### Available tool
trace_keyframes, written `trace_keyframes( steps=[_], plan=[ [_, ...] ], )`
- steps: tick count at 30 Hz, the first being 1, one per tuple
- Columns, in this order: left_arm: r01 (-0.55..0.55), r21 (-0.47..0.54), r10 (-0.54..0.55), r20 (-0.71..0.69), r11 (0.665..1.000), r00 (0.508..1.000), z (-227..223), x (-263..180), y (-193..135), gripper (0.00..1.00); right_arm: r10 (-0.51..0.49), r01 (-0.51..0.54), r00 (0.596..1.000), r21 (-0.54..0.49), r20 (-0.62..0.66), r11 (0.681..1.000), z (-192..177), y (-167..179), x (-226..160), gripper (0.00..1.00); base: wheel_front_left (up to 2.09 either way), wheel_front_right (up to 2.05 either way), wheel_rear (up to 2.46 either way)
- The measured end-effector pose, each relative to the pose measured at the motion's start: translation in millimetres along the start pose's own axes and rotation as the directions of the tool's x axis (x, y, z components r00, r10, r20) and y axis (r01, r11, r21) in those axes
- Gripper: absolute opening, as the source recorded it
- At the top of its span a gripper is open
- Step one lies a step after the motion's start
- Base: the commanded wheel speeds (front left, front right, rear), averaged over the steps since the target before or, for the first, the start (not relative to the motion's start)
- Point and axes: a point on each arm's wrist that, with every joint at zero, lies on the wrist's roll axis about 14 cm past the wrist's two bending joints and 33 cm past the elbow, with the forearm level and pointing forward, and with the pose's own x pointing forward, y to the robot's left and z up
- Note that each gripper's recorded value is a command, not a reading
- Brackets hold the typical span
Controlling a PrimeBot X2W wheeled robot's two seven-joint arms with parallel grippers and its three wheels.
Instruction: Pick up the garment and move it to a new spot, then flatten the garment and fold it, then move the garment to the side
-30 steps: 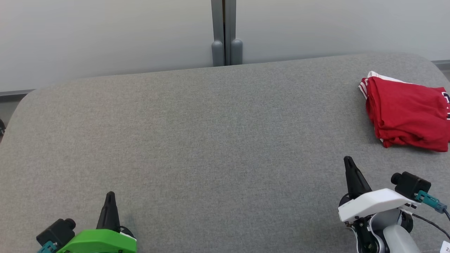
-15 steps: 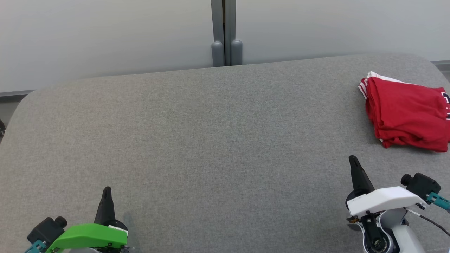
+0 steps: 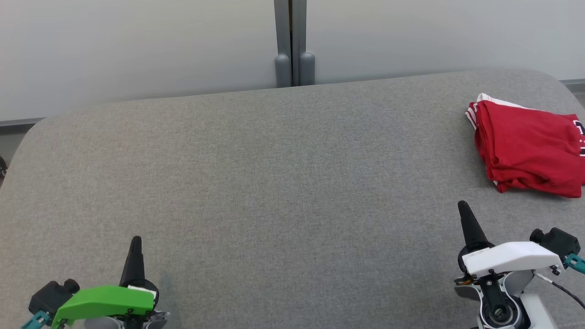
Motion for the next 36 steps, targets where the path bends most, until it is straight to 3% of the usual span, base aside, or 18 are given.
trace_keyframes(
  steps=[17, 36],
  plan=[
    [0.030, -0.160, -0.030, 0.005, 0.987, 1.000, 8, 4, -8, 0.00, 0.003, -0.005, 1.000, 0.179, 0.010, 0.984, 7, 1, 0, 0.00, 0.00, 0.00, 0.00],
    [0.070, -0.305, -0.069, 0.014, 0.950, 0.998, 15, 7, -17, 0.00, 0.016, -0.023, 1.000, 0.346, 0.023, 0.938, 14, 3, 0, 0.00, 0.00, 0.00, 0.00]
  ],
)
